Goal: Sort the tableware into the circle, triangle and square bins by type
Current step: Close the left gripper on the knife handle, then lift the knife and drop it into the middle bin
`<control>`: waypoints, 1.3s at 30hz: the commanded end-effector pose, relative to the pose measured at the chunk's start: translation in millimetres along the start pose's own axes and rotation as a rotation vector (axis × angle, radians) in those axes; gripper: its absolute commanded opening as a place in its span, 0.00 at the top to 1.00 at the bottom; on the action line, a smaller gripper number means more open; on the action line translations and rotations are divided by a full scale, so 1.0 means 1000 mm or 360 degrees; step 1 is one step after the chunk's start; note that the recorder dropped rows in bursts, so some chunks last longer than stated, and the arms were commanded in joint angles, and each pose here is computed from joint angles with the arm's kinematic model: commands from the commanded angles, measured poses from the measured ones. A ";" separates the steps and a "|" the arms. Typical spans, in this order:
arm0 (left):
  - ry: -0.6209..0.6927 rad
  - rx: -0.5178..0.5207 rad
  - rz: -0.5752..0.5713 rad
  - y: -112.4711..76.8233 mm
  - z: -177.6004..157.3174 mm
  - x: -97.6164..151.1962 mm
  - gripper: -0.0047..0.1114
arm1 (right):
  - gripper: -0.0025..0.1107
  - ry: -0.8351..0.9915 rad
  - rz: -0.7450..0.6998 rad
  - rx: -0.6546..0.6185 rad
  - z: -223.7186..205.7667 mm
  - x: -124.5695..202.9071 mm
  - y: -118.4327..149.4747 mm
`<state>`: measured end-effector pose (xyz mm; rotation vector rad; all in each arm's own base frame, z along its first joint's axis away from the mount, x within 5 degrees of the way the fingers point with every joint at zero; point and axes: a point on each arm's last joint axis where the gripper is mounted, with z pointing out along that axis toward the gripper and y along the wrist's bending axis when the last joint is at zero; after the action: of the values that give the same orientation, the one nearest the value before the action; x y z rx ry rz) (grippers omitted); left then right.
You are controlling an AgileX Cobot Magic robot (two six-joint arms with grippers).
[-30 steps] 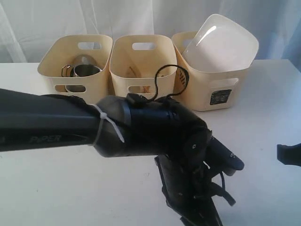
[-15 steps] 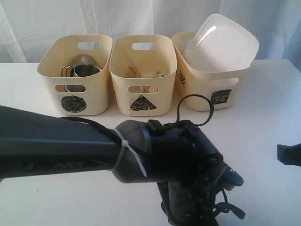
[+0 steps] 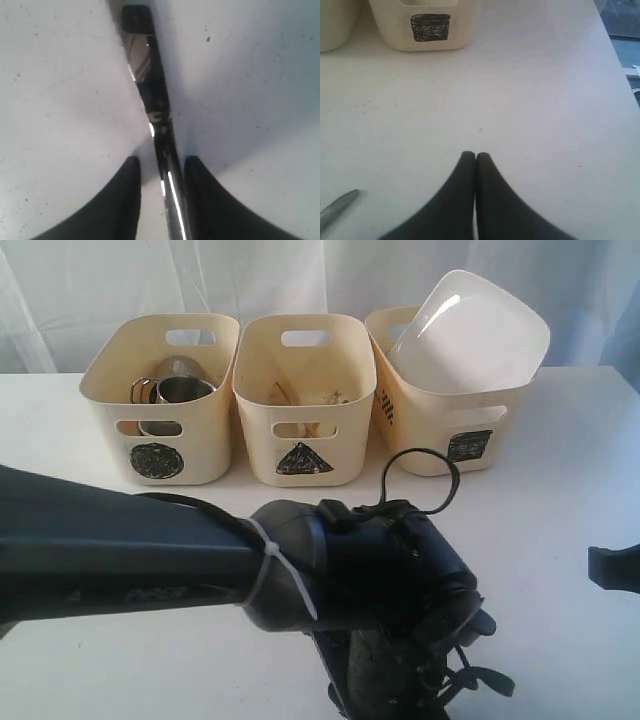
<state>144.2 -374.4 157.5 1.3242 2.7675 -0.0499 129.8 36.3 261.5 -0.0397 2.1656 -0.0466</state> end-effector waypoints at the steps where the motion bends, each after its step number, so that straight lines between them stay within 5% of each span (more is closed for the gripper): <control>1: 0.0129 -0.0087 -0.0001 0.005 0.009 0.007 0.79 | 0.98 -0.0010 0.0009 -0.0012 0.000 0.001 0.000; 6: 0.0131 -0.0102 0.0018 0.005 0.011 0.006 0.96 | 0.98 -0.0008 0.0012 -0.0014 0.000 0.001 0.000; 14: 0.0062 -0.0200 0.0092 0.011 0.006 0.002 0.96 | 0.98 -0.0008 0.0012 -0.0014 0.000 0.001 0.000; 28: -0.0268 -0.0272 0.0174 0.020 -0.049 -0.004 0.96 | 0.98 -0.0008 0.0012 -0.0014 0.000 0.001 0.000; 39: -0.0642 -0.0812 0.0234 0.051 -0.093 -0.015 0.96 | 0.98 -0.0006 0.0012 -0.0011 0.000 0.001 0.000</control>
<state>179.9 -355.9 227.6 1.3014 2.2579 0.2661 129.9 37.1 261.6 -0.0413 2.1641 -0.0361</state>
